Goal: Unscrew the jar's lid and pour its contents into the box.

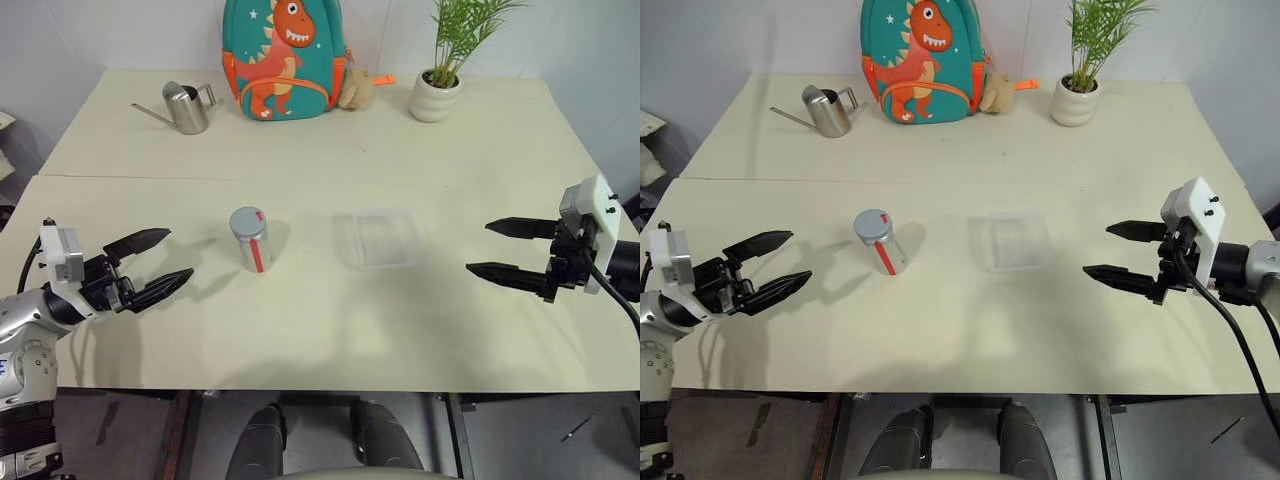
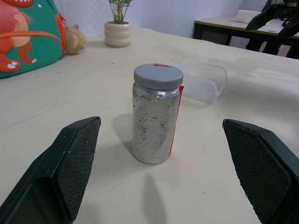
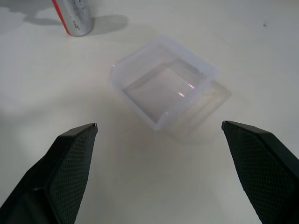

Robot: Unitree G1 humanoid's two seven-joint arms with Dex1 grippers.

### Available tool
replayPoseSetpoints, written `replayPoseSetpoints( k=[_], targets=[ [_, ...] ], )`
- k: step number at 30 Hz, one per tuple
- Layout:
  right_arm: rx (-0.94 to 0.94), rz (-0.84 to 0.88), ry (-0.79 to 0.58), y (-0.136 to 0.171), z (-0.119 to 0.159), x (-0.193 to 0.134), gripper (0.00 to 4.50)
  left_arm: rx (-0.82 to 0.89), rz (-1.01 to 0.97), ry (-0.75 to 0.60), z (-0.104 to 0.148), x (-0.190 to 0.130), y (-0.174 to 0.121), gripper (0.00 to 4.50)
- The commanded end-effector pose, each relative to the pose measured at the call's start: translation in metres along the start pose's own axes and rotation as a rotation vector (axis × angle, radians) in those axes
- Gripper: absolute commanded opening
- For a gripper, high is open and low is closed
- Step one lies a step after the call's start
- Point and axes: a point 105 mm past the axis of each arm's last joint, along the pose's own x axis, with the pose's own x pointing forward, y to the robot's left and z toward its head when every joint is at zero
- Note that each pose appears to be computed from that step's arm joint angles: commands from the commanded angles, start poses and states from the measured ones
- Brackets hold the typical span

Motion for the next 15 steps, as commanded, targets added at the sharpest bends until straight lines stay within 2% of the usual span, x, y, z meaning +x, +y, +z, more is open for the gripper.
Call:
replayPoseSetpoints(
  k=[1, 8, 15],
  targets=[
    [-0.051, -0.007, -0.074, 0.003, 0.018, -0.005, 4.50, 0.046, -0.011, -0.026, 0.011, 0.002, -0.003, 4.47],
    [-0.061, 0.018, -0.110, 0.009, 0.023, 0.004, 4.50, 0.066, 0.025, -0.037, 0.011, -0.001, -0.003, 4.47],
    [-0.096, 0.145, -0.178, 0.024, 0.032, 0.023, 4.50, 0.111, 0.128, -0.052, 0.013, 0.001, -0.015, 4.47]
  ],
)
